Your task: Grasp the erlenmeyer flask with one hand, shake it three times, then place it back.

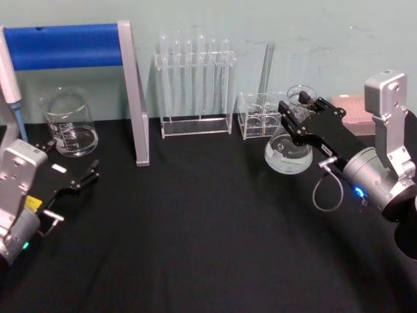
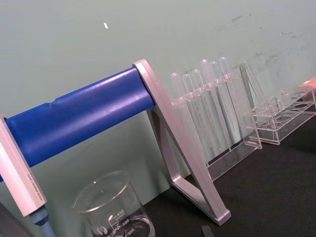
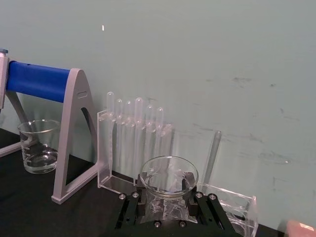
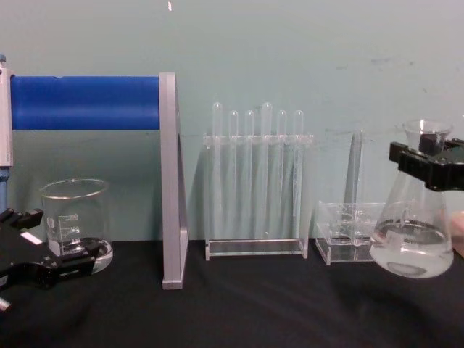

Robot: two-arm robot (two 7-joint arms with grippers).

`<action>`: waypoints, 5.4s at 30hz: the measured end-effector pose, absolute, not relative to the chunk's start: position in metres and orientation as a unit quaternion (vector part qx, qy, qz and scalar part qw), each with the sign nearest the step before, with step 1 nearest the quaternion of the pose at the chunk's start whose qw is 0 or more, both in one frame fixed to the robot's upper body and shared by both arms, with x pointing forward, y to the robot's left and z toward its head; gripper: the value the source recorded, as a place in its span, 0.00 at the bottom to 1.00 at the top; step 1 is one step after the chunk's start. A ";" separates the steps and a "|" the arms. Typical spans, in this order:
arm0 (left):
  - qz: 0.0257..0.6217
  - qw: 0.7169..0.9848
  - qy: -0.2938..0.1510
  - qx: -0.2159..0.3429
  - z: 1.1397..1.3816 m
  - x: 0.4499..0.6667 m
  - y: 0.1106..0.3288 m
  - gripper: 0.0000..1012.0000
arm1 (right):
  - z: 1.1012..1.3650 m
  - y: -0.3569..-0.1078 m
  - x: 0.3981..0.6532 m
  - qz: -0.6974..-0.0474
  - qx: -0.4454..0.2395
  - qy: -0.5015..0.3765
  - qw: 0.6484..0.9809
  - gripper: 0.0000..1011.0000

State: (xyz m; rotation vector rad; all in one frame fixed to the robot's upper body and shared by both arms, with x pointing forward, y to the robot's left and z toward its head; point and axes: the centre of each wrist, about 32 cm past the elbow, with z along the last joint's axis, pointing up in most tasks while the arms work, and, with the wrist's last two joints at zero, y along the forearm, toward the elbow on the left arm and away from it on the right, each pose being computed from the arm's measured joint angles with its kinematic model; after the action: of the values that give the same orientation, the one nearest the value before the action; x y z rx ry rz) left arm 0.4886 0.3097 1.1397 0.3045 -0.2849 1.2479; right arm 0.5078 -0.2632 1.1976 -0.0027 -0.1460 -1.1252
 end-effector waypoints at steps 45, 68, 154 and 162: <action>0.580 0.791 -0.132 0.142 1.140 0.489 0.310 0.99 | 1.196 -0.213 0.504 -0.431 0.006 -0.060 0.900 0.44; 0.580 0.791 -0.132 0.142 1.140 0.489 0.310 0.99 | 1.171 -0.210 0.502 -0.421 -0.010 -0.036 0.907 0.44; 0.580 0.791 -0.132 0.142 1.140 0.489 0.310 0.99 | 1.141 -0.208 0.495 -0.423 -0.030 0.000 0.906 0.76; 0.580 0.791 -0.132 0.142 1.140 0.489 0.310 0.99 | 1.141 -0.208 0.495 -0.423 -0.030 0.000 0.906 0.97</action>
State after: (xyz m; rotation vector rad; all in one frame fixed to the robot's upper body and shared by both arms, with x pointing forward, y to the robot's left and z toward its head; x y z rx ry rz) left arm 0.4886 0.3097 1.1398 0.3045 -0.2850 1.2480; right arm 0.4949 -0.2083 1.1412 -0.0613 -0.0008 -0.8739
